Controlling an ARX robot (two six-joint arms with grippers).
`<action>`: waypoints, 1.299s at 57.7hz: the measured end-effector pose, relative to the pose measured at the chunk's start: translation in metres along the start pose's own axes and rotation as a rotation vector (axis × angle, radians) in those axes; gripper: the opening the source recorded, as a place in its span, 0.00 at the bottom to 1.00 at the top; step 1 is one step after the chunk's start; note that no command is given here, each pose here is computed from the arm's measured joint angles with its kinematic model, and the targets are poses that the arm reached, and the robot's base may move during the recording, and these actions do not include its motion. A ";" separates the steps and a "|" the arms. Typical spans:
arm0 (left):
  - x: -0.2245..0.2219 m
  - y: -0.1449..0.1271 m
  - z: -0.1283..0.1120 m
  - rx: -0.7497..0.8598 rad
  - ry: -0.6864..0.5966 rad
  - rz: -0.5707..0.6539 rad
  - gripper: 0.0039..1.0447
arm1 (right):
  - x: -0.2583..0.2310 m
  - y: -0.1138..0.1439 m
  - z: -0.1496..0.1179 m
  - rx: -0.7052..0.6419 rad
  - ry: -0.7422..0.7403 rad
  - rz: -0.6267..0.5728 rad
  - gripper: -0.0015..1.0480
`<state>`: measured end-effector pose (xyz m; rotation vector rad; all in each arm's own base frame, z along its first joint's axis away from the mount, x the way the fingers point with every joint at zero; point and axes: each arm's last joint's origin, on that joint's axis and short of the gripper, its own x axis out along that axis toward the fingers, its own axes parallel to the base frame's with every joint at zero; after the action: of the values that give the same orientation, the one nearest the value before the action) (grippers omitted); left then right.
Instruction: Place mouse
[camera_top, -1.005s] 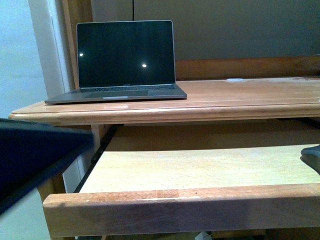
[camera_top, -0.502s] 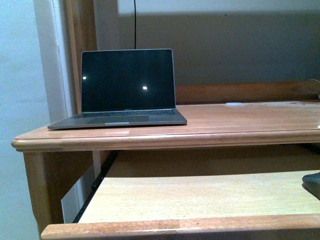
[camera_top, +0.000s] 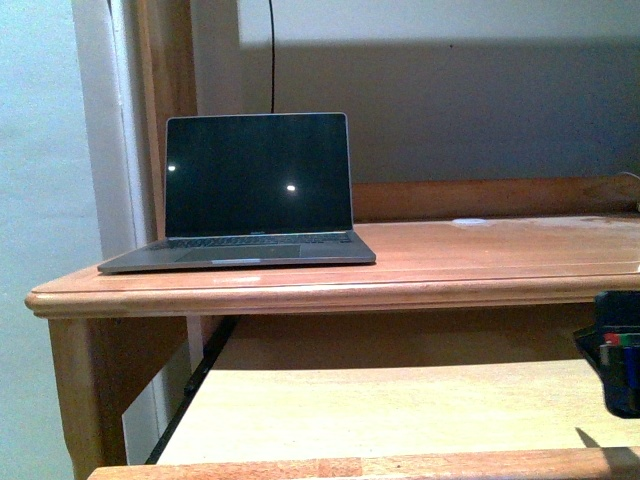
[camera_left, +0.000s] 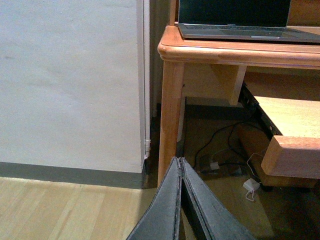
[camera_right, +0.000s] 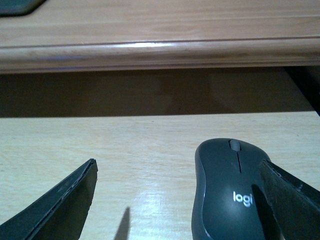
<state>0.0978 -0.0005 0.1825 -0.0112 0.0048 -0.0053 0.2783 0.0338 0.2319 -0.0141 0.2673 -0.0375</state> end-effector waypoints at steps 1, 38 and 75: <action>0.000 0.000 -0.001 0.000 0.001 0.000 0.02 | 0.002 -0.001 0.001 -0.010 0.010 -0.006 0.93; 0.000 0.000 -0.017 0.000 -0.003 0.000 0.02 | 0.017 -0.023 0.005 -0.191 0.212 0.006 0.93; 0.000 0.000 -0.017 0.000 -0.003 0.000 0.02 | 0.037 -0.038 0.009 -0.176 0.325 -0.060 0.56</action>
<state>0.0975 -0.0005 0.1654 -0.0112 0.0021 -0.0049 0.3153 -0.0052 0.2313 -0.1922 0.5942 -0.0763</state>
